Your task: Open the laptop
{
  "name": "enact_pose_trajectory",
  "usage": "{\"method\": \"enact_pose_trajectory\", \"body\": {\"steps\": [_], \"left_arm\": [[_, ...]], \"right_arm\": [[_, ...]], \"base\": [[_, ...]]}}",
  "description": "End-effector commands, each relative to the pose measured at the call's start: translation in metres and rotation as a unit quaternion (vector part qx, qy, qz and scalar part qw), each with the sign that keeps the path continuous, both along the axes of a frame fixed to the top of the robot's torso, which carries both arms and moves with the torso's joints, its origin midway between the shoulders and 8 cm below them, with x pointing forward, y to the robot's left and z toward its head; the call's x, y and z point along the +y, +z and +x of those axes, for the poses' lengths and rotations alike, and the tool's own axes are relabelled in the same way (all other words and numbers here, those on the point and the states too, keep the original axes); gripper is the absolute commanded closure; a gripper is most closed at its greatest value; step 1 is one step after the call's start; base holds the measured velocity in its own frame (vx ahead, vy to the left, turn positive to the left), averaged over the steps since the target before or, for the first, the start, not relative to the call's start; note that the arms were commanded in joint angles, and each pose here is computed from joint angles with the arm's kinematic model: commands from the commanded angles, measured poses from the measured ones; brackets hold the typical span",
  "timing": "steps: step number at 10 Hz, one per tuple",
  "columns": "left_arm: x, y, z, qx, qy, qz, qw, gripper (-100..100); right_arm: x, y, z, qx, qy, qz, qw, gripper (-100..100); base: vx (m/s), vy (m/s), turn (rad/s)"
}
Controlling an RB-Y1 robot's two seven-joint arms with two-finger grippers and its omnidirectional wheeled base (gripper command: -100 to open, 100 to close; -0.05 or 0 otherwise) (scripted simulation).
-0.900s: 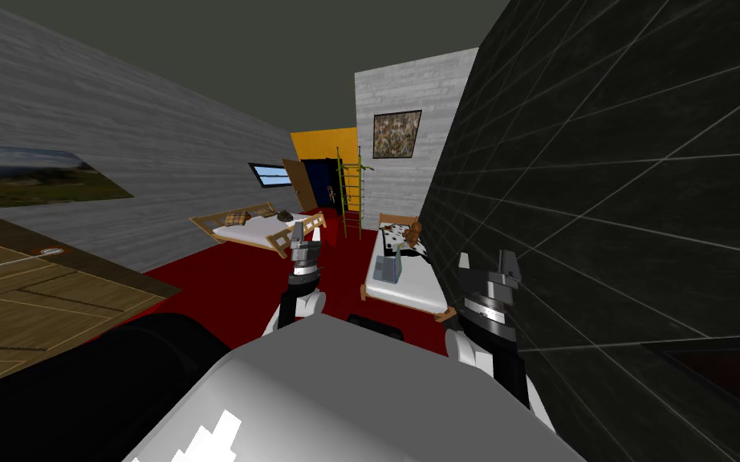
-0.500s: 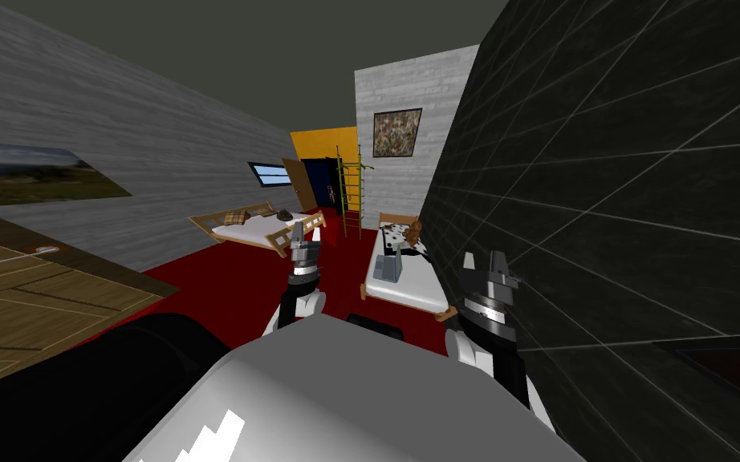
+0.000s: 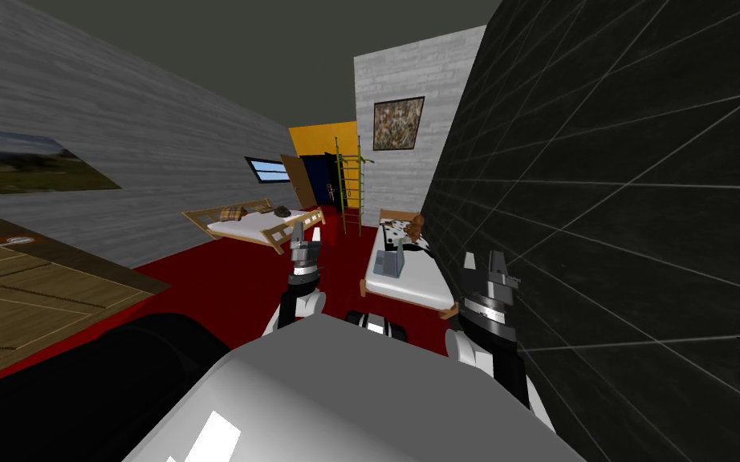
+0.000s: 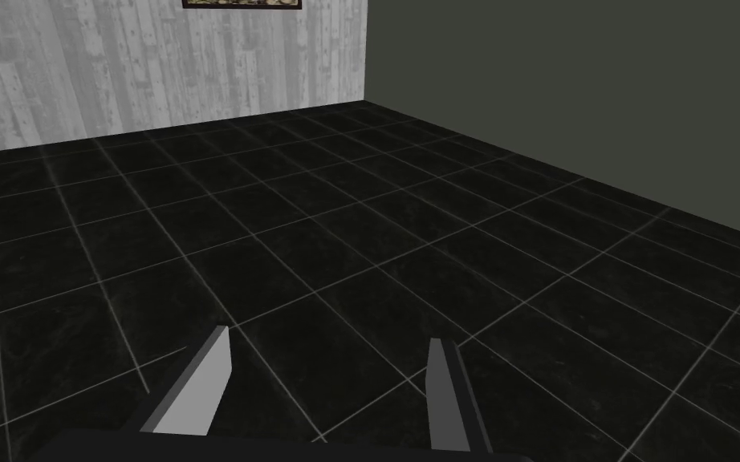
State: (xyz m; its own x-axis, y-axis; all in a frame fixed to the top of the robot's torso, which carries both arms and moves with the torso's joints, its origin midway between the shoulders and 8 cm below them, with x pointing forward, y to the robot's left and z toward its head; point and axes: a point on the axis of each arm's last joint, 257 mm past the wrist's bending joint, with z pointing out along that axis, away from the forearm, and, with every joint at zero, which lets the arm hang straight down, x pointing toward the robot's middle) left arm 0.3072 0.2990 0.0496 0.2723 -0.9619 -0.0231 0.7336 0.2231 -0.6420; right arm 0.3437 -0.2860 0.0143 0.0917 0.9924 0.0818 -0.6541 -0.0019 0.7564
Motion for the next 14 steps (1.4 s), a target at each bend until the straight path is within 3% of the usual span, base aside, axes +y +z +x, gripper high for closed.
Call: {"method": "enact_pose_trajectory", "body": {"steps": [1, 7, 9, 14], "left_arm": [[0.0, 0.0, 0.0, 0.0, 0.0, 0.0, 1.0, 0], [0.0, 0.0, 0.0, 0.0, 0.0, 0.0, 1.0, 0], [0.0, 0.0, 0.0, 0.0, 0.0, 0.0, 1.0, 0], [0.0, 0.0, 0.0, 0.0, 0.0, 0.0, 1.0, 0]], "right_arm": [[0.004, -0.004, 0.003, 0.008, 0.003, -0.024, 0.9997, -100], [0.008, -0.032, 0.023, 0.045, -0.019, -0.138, 0.9893, -100], [0.005, -0.049, 0.033, 0.062, -0.037, -0.185, 0.9801, -100], [0.0, -0.068, 0.044, 0.08, -0.073, -0.249, 0.9625, -100]], "base": [[0.009, 0.001, 0.007], [0.018, 0.001, 0.014], [0.026, 0.0, 0.019], [0.019, 0.002, 0.013]]}}
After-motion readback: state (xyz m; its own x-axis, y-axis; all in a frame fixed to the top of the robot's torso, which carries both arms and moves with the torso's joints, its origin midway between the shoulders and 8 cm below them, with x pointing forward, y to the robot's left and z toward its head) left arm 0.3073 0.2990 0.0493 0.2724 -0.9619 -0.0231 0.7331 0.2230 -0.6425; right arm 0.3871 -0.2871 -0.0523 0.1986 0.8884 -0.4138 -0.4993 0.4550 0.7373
